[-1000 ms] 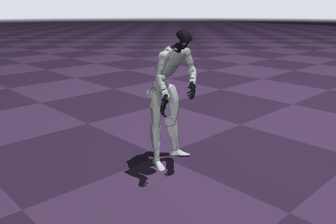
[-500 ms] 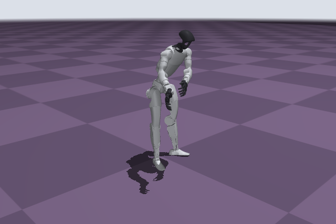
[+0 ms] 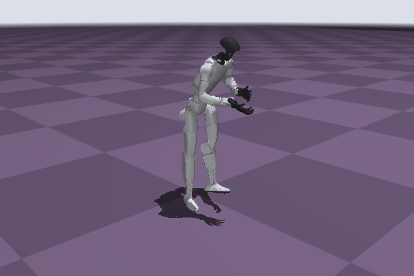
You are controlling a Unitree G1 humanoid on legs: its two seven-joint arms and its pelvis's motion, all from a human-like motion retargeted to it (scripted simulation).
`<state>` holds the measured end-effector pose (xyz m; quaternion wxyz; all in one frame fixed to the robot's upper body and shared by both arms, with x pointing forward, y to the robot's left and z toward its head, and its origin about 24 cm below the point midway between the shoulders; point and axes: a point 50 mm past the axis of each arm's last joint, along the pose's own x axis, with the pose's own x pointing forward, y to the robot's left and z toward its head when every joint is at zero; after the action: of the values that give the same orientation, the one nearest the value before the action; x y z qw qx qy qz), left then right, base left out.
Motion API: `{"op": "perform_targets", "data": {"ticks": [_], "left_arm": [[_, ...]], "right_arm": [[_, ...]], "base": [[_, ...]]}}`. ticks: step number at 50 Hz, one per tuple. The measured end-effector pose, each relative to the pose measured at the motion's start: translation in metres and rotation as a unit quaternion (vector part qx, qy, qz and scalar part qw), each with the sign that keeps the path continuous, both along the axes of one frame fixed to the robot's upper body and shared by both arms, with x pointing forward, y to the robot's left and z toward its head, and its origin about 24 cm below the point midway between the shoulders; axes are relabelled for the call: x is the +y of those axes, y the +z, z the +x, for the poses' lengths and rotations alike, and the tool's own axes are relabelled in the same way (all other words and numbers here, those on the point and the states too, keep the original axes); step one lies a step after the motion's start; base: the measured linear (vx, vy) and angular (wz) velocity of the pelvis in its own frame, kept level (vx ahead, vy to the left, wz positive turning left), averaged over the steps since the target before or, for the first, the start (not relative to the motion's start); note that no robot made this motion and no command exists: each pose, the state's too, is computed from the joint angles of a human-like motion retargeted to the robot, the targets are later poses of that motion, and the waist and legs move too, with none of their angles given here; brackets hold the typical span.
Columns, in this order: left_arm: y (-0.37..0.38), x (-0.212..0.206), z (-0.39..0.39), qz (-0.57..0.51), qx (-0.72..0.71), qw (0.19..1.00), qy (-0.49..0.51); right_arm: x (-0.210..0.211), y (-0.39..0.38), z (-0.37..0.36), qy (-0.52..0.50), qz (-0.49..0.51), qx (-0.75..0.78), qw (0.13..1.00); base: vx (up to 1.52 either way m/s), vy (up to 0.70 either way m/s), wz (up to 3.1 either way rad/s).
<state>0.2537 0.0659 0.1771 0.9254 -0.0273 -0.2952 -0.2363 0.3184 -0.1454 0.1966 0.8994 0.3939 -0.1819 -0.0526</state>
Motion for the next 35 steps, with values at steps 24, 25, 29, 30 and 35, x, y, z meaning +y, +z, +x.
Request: {"op": "perform_targets", "data": {"ticks": [24, 25, 29, 30, 35], "left_arm": [[-0.071, -0.035, 0.030, 0.028, 0.190, 0.979, -0.061], [-0.083, -0.016, 0.018, 0.027, 0.205, 0.977, -0.053], [-0.099, 0.031, -0.024, 0.010, 0.231, 0.972, -0.041], [-0.093, 0.032, -0.028, 0.000, 0.219, 0.975, -0.042], [-0.029, -0.001, -0.026, -0.063, 0.094, 0.991, -0.068]], "right_arm": [[-0.039, -0.097, 0.043, -0.025, -0.212, 0.246, 0.946], [-0.017, -0.113, 0.028, 0.024, -0.204, 0.241, 0.949], [0.039, -0.121, -0.022, 0.141, -0.180, 0.172, 0.958], [0.040, -0.109, -0.025, 0.137, -0.182, 0.140, 0.964], [0.016, -0.018, -0.014, 0.054, -0.231, -0.023, 0.971]], "base": [[0.04, 0.03, 0.00], [0.18, 0.02, 0.08], [0.12, 0.02, 0.15], [0.08, 0.02, 0.18], [0.01, 0.00, 0.03]]}}
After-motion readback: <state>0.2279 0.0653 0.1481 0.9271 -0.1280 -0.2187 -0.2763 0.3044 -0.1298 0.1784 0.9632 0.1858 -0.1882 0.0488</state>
